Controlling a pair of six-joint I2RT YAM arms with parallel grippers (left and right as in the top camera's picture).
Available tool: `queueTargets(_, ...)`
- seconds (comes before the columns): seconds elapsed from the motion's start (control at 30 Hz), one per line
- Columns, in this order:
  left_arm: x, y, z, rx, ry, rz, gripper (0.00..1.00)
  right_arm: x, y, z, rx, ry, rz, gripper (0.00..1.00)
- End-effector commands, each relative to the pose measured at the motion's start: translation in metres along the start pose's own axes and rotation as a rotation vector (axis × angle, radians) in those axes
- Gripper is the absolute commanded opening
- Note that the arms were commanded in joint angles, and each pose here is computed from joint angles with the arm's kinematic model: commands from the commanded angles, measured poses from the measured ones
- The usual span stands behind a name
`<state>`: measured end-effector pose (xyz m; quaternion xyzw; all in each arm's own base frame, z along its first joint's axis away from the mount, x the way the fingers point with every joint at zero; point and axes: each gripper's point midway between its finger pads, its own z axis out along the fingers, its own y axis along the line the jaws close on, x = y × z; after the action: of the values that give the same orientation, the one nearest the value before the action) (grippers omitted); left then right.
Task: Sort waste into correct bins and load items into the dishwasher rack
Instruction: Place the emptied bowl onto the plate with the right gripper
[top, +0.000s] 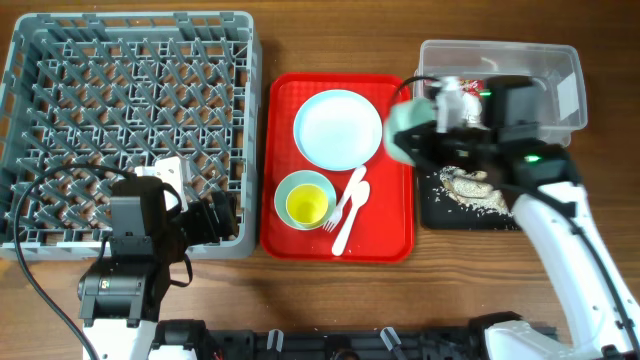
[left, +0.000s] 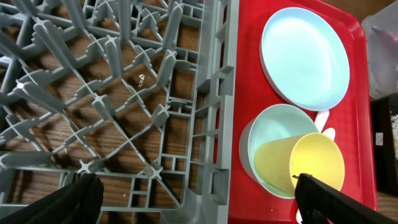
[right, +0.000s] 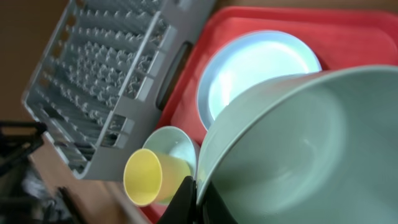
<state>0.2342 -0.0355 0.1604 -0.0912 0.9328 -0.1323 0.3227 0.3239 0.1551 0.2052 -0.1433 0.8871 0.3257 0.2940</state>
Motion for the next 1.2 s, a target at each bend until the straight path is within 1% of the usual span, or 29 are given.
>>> queueTargets(0.0, -0.006, -0.006, -0.005, 0.022, -0.019, 0.007, 1.0, -0.025, 0.02, 0.025, 0.144, -0.015, -0.128, 0.04)
queueTargets(0.07, -0.006, -0.006, -0.005, 0.022, -0.019, 0.007, 1.0, -0.027, 0.028, 0.041, 0.161, 0.012, -0.161, 0.04)
queueTargets(0.1, -0.006, -0.006, -0.005, 0.022, -0.019, 0.007, 1.0, -0.027, 0.032, 0.062, 0.168, 0.049, -0.18, 0.05)
queueTargets(0.17, -0.006, -0.006, -0.005, 0.022, -0.019, 0.007, 1.0, -0.023, 0.029, 0.088, 0.174, 0.099, -0.182, 0.04)
queueTargets(0.27, -0.006, -0.006, -0.005, 0.022, -0.019, 0.007, 1.0, -0.01, 0.017, 0.124, 0.177, 0.164, -0.169, 0.04)
queueTargets(0.4, -0.006, -0.006, -0.005, 0.022, -0.019, 0.007, 1.0, 0.017, -0.009, 0.161, 0.204, 0.25, -0.112, 0.04)
queueTargets(0.43, -0.006, -0.006, -0.005, 0.022, -0.019, 0.007, 1.0, 0.024, -0.014, 0.167, 0.21, 0.273, -0.099, 0.05)
queueTargets(0.5, -0.006, -0.006, -0.005, 0.022, -0.019, 0.007, 1.0, 0.034, -0.021, 0.174, 0.22, 0.303, -0.068, 0.13)
queueTargets(0.57, -0.006, -0.006, -0.005, 0.022, -0.019, 0.007, 1.0, 0.037, -0.021, 0.175, 0.215, 0.314, -0.064, 0.14)
queueTargets(0.63, -0.006, -0.006, -0.005, 0.022, -0.019, 0.007, 1.0, 0.03, -0.01, 0.165, 0.191, 0.305, -0.062, 0.22)
queueTargets(0.67, -0.006, -0.006, -0.005, 0.022, -0.019, 0.007, 1.0, 0.026, -0.005, 0.159, 0.185, 0.301, -0.062, 0.24)
queueTargets(0.8, -0.006, -0.006, -0.005, 0.022, -0.019, 0.007, 1.0, 0.003, 0.026, 0.108, 0.176, 0.264, -0.067, 0.34)
queueTargets(0.83, -0.006, -0.006, -0.005, 0.022, -0.019, 0.007, 1.0, 0.002, 0.033, 0.097, 0.172, 0.258, -0.051, 0.4)
queueTargets(0.9, -0.006, -0.006, -0.005, 0.022, -0.019, 0.007, 1.0, 0.012, 0.043, 0.081, 0.162, 0.293, -0.022, 0.41)
queueTargets(0.97, -0.006, -0.006, -0.005, 0.022, -0.019, 0.007, 1.0, 0.033, 0.05, 0.078, 0.156, 0.372, 0.01, 0.41)
queueTargets(1.07, -0.006, -0.006, -0.005, 0.022, -0.019, 0.007, 1.0, 0.068, 0.057, 0.087, 0.165, 0.476, 0.038, 0.41)
queueTargets(1.17, -0.006, -0.006, -0.005, 0.022, -0.019, 0.007, 1.0, 0.091, 0.057, 0.098, 0.194, 0.521, 0.072, 0.4)
